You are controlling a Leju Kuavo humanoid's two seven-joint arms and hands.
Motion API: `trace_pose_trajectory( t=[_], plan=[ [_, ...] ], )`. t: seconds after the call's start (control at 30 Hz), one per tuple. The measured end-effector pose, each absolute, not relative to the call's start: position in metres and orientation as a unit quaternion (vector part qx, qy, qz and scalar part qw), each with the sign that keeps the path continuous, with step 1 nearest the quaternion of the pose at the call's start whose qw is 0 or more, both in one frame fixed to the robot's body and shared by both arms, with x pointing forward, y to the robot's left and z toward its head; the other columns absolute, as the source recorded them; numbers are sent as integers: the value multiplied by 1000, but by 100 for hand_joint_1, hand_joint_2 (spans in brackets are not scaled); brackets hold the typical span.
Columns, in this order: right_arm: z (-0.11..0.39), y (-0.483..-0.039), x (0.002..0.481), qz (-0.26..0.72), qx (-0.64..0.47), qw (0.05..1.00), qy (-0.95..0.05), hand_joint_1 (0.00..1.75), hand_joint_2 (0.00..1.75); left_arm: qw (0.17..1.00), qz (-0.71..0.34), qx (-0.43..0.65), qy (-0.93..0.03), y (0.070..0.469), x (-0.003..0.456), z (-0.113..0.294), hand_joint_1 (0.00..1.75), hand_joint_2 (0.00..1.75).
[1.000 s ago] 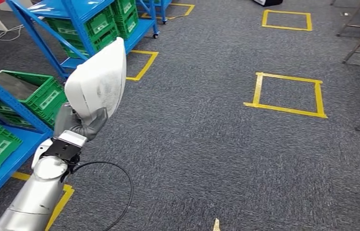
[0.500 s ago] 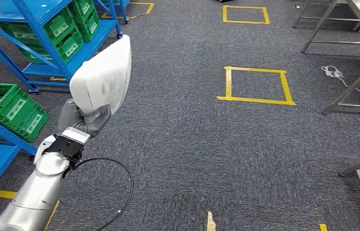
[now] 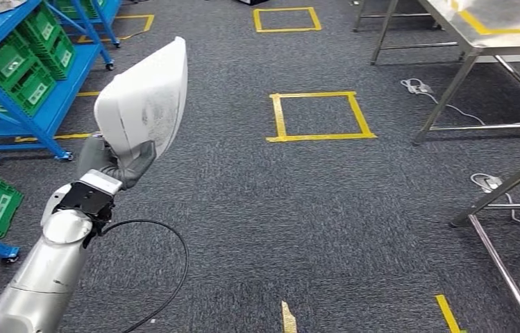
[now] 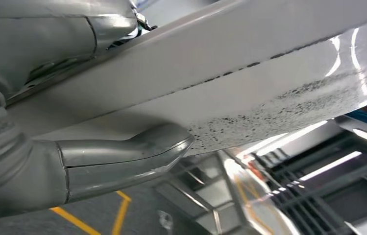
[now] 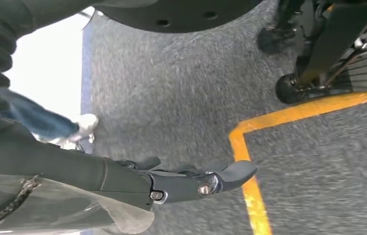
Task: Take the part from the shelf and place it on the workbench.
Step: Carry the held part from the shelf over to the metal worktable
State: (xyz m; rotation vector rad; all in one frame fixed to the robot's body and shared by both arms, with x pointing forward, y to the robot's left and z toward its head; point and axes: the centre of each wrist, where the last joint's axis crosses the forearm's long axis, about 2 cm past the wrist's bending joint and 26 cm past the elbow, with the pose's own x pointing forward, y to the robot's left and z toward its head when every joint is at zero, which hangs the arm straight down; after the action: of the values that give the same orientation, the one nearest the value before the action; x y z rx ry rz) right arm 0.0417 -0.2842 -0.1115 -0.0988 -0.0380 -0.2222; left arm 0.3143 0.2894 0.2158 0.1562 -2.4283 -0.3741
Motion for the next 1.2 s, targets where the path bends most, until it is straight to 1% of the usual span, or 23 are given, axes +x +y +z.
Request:
trace_pose_trajectory(
  t=[0.27, 1.2],
  plan=[
    [-111, -281, 40, -117, -62, 991, -13, 0, 175, 337, -140, 57, -929, 292, 316, 219, 175, 175],
    [-111, -278, 42, -118, -67, 991, -24, 0, 175, 352, -134, 64, -924, 299, 312, 212, 175, 175]
  ],
)
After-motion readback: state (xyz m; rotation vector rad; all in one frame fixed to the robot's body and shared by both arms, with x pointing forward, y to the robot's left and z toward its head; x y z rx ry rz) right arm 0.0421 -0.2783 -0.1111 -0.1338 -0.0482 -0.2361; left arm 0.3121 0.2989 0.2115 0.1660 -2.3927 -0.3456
